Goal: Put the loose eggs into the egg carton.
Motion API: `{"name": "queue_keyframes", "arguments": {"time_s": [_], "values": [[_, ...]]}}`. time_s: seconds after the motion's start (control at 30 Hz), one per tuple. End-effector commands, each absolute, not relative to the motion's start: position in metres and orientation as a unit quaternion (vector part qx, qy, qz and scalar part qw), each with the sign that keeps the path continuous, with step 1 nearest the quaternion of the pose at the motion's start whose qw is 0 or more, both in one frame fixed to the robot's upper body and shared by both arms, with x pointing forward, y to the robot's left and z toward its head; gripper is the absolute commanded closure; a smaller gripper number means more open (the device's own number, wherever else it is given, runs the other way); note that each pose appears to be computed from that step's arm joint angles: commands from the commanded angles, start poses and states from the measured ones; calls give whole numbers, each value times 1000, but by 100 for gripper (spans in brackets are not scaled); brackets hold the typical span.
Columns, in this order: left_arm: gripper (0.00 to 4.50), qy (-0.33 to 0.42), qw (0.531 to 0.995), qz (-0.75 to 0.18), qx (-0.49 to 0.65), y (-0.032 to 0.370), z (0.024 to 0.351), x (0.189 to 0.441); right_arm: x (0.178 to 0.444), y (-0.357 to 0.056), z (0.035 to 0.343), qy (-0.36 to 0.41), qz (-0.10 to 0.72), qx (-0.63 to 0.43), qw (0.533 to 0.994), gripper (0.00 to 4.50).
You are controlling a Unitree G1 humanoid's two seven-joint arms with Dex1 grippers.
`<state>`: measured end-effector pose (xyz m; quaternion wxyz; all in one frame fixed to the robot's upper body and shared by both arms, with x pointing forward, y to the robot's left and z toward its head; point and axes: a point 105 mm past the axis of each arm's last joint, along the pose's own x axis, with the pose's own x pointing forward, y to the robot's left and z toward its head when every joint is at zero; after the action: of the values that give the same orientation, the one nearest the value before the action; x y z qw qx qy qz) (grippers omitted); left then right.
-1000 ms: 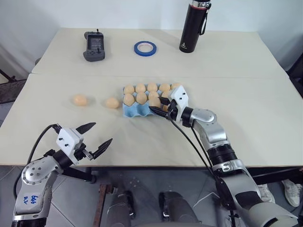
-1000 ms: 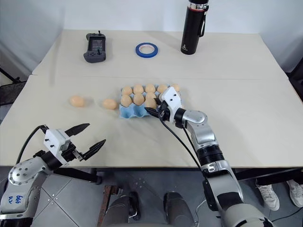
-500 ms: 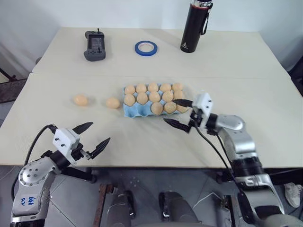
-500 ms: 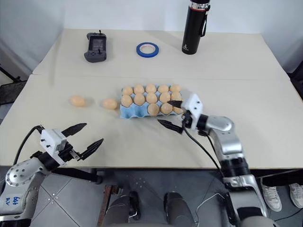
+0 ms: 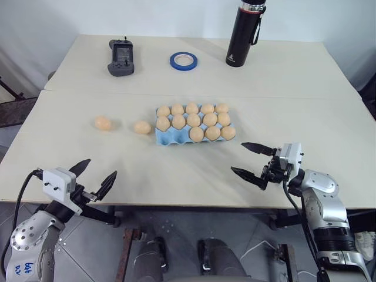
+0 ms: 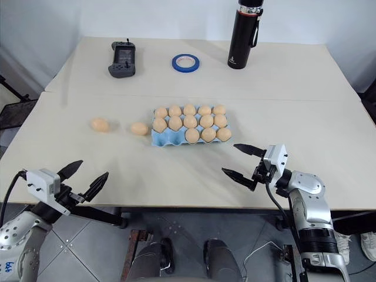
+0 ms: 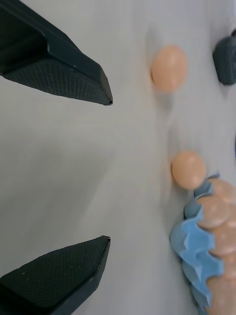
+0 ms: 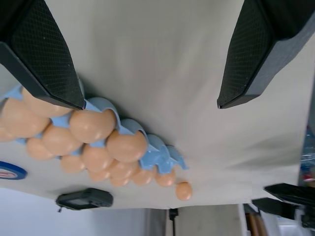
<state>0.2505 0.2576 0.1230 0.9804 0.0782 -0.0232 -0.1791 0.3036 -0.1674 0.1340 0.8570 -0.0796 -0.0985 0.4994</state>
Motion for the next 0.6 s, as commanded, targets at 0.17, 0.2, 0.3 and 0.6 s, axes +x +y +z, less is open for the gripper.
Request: {"name": "queue_keyframes", "arguments": {"time_s": [0.17,0.2,0.3,0.6], "values": [[0,-84,971,-216,54,225,153,312,305,-169,151,-131,477,-105,863,2],[0,-88,971,-216,54,223,155,322,306,-169,151,-131,476,-107,863,2],[0,-91,971,-218,43,212,158,351,307,-170,154,-133,470,-111,866,2],[0,-71,973,-218,36,194,153,415,303,-170,157,-137,455,-113,872,2]]}}
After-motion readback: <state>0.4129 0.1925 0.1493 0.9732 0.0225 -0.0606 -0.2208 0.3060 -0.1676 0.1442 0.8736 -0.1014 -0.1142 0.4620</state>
